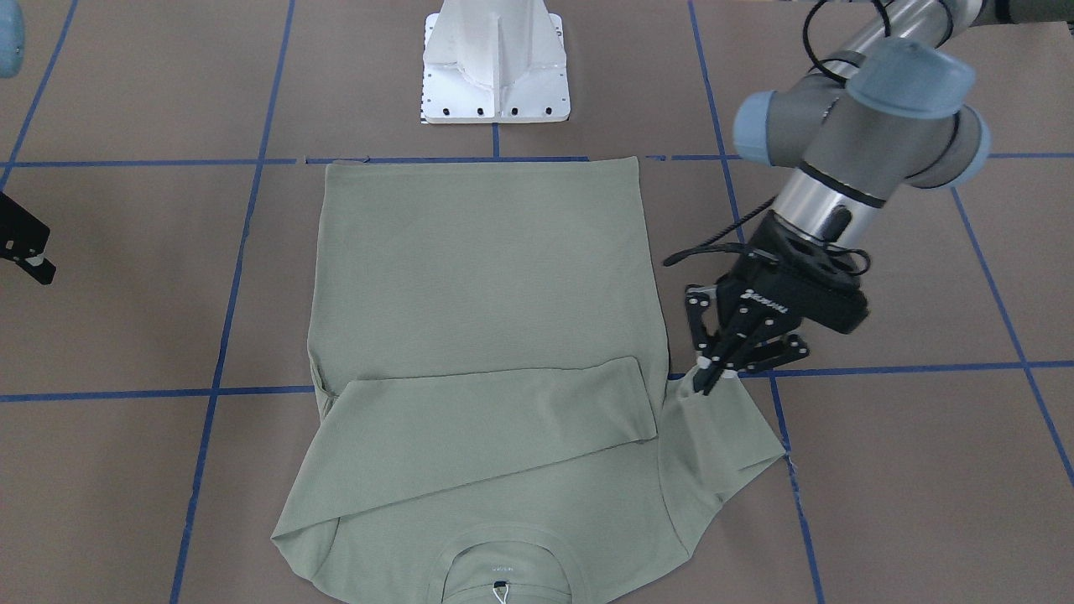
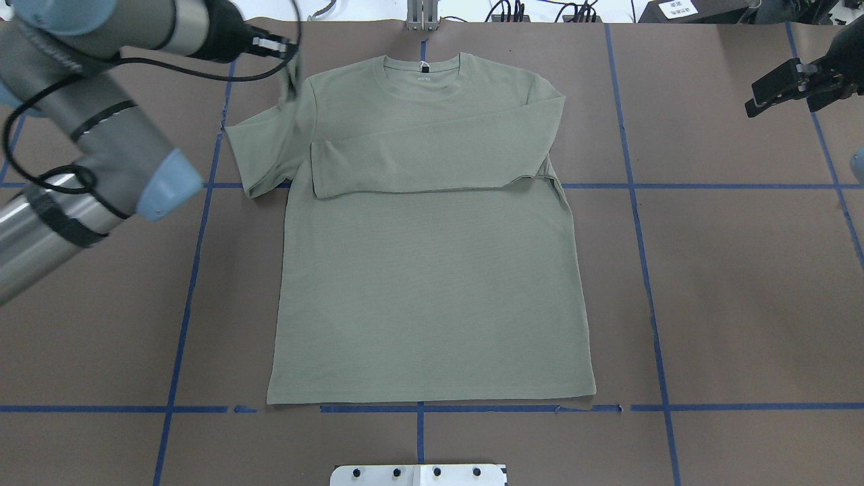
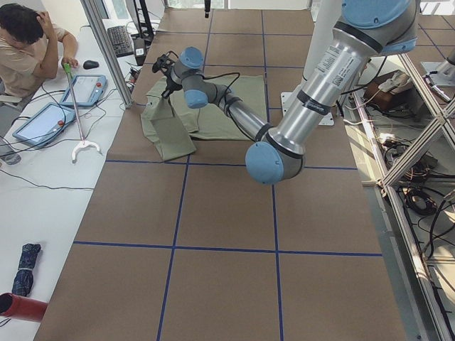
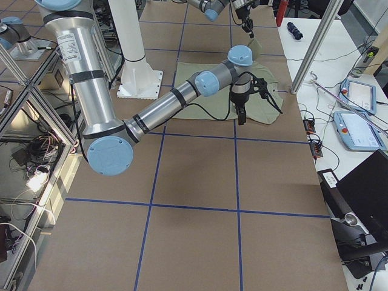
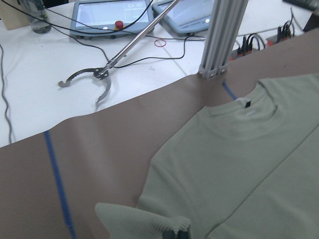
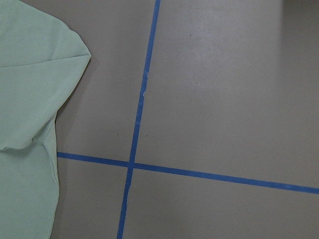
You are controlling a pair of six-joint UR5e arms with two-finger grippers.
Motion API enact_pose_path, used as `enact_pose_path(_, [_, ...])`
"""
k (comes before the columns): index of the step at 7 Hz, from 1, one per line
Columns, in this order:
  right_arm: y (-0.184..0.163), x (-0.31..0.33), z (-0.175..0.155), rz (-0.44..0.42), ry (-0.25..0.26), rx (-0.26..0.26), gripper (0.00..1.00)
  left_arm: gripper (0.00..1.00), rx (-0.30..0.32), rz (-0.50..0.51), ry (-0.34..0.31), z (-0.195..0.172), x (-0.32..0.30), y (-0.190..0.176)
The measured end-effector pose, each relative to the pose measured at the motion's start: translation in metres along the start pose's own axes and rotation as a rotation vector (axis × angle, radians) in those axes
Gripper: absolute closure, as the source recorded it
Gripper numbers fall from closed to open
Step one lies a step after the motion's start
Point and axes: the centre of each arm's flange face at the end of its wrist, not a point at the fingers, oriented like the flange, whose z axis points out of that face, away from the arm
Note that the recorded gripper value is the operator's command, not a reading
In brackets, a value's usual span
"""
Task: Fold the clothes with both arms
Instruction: 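Fold the other sleeve with the left gripper across the shirt body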
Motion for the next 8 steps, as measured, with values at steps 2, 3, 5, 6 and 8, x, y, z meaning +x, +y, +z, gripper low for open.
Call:
enact_pose_path(2, [0.0, -0.001, -0.001, 0.007, -0.001, 0.002, 0.0, 1.0, 0.036, -0.003, 0.081, 0.053, 0.151, 0.011])
enact_pose_path(3, [0.0, 0.0, 0.0, 0.009, 0.0, 0.001, 0.0, 1.0, 0.056, 0.009, 0.112, 0.076, 0.194, 0.036])
enact_pose_path(5, [-0.001, -0.001, 0.0, 0.01, 0.0, 0.001, 0.0, 0.0, 0.058, 0.02, 0.137, 0.112, 0.23, 0.076])
enact_pose_path(6, [-0.001, -0.002, 0.0, 0.008, 0.0, 0.002, 0.0, 0.0, 0.059, 0.017, 0.149, 0.12, 0.24, 0.085])
enact_pose_path(8, [-0.004, -0.01, -0.002, -0.02, -0.016, 0.026, 0.0, 0.0, 0.043, 0.017, 0.169, 0.12, 0.249, 0.092])
